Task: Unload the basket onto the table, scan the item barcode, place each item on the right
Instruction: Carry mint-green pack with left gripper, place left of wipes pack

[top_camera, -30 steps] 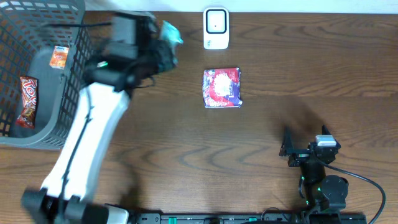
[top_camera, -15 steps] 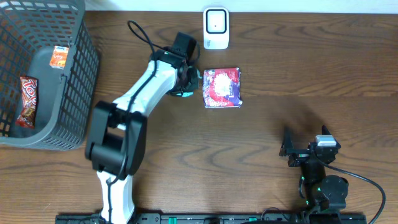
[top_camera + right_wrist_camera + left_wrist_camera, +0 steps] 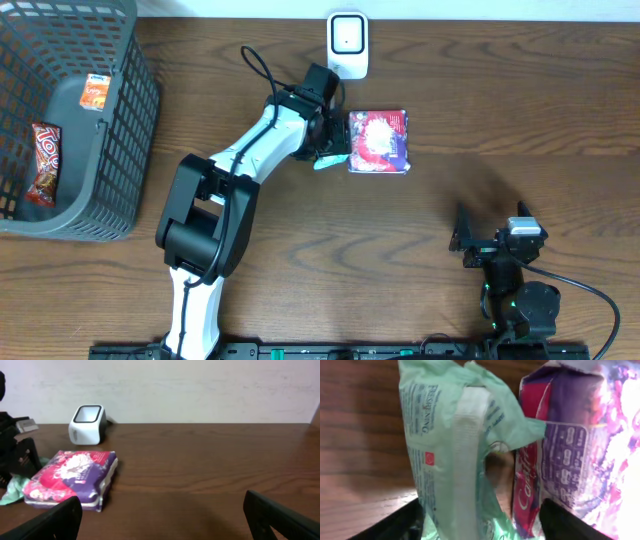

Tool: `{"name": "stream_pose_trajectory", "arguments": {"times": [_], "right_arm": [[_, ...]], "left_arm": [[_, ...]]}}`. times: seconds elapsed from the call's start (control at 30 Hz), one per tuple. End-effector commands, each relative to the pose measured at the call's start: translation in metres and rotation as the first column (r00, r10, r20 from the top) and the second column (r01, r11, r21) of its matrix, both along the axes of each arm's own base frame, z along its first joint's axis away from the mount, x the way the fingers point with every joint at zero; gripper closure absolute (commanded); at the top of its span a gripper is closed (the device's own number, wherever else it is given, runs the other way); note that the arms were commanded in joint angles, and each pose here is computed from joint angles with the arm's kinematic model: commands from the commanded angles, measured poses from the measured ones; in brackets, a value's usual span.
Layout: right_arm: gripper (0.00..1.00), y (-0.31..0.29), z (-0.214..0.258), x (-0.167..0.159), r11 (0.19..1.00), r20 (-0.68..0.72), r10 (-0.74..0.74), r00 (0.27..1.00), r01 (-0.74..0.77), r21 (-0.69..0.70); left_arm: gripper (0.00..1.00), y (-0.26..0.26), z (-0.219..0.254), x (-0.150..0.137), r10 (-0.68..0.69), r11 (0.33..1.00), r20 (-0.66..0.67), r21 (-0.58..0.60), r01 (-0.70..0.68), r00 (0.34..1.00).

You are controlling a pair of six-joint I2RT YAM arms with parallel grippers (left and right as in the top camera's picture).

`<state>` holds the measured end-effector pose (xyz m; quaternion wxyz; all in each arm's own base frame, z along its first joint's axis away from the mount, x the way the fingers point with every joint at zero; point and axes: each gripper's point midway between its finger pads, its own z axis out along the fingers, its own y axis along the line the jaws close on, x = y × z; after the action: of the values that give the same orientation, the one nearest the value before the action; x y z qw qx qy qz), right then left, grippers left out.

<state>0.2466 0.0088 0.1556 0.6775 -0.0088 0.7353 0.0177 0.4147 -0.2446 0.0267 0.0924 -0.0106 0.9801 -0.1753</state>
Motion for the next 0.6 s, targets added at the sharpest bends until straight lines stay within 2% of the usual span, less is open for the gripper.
{"name": "stream_pose_trajectory", "arguments": {"times": [0.0,0.13,0.27,0.43,0.57], "right_arm": [[0.01,-0.001,-0.001,0.000,1.000,-0.001,-0.004,1.000,0.004,-0.011],[0.01,-0.001,-0.001,0.000,1.000,-0.001,-0.004,1.000,0.004,-0.011],[0.01,-0.001,-0.001,0.000,1.000,-0.001,-0.004,1.000,0.004,-0.011],[0.01,-0.001,-0.001,0.000,1.000,-0.001,-0.004,1.000,0.004,-0.011],[0.01,-0.001,-0.001,0.000,1.000,-0.001,-0.004,1.000,0.004,-0.011]], "left_arm": [[0.23,0.005,0.043,0.021,0.009,0.999,0.095,-0.048,-0.004,0.995],[0.21,0.026,0.104,0.039,0.059,0.994,0.223,-0.100,-0.038,0.973],[0.20,0.060,0.178,0.052,0.099,0.989,0.398,-0.139,-0.047,0.912],[0.20,0.125,0.272,0.059,0.193,0.979,0.612,-0.175,-0.106,0.767],[0.20,0.209,0.319,0.056,0.326,0.934,0.714,-0.145,-0.326,0.619]]}}
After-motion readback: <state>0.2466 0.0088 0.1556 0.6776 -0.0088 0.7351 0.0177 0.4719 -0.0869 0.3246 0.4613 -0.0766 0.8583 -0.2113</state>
